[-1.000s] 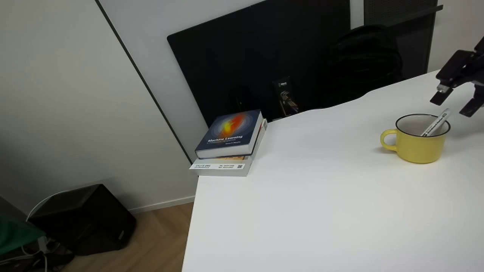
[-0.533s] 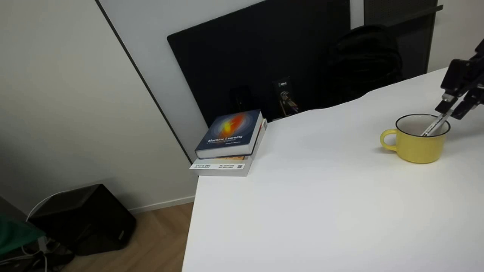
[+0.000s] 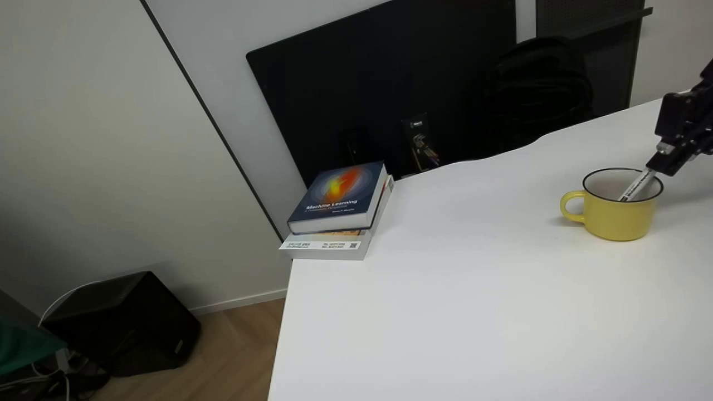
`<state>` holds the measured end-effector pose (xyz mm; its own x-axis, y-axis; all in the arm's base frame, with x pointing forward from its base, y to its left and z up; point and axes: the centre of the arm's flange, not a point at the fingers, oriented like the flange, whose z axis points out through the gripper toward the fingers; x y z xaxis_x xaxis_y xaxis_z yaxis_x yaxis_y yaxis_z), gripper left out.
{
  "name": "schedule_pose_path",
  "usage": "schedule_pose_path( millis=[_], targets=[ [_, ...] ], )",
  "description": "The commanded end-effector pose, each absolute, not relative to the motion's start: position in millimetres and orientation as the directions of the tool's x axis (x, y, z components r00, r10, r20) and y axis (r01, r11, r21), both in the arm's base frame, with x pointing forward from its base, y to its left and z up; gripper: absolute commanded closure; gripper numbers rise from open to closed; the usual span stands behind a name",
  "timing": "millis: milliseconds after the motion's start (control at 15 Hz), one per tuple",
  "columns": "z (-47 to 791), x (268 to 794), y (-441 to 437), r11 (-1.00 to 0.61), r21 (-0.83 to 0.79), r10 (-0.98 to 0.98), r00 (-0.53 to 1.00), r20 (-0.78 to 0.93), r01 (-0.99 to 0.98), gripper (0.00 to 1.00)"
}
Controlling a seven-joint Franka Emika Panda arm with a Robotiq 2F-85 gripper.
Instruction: Remove the blue marker from the yellow mug
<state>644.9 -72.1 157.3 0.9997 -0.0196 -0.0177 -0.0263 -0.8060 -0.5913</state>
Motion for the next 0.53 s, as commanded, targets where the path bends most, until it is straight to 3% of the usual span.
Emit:
schedule_pose_path(
  millis=[0, 467],
  targets=[
    [165.3, 646.2, -70.2, -0.797, -0.603, -0.013, 1.0, -0.028, -0.028, 0.96],
    [225.0, 663.8, -46.0, -0.817, -0.572, 0.071, 0.997, 0.018, 0.069, 0.96]
  ],
)
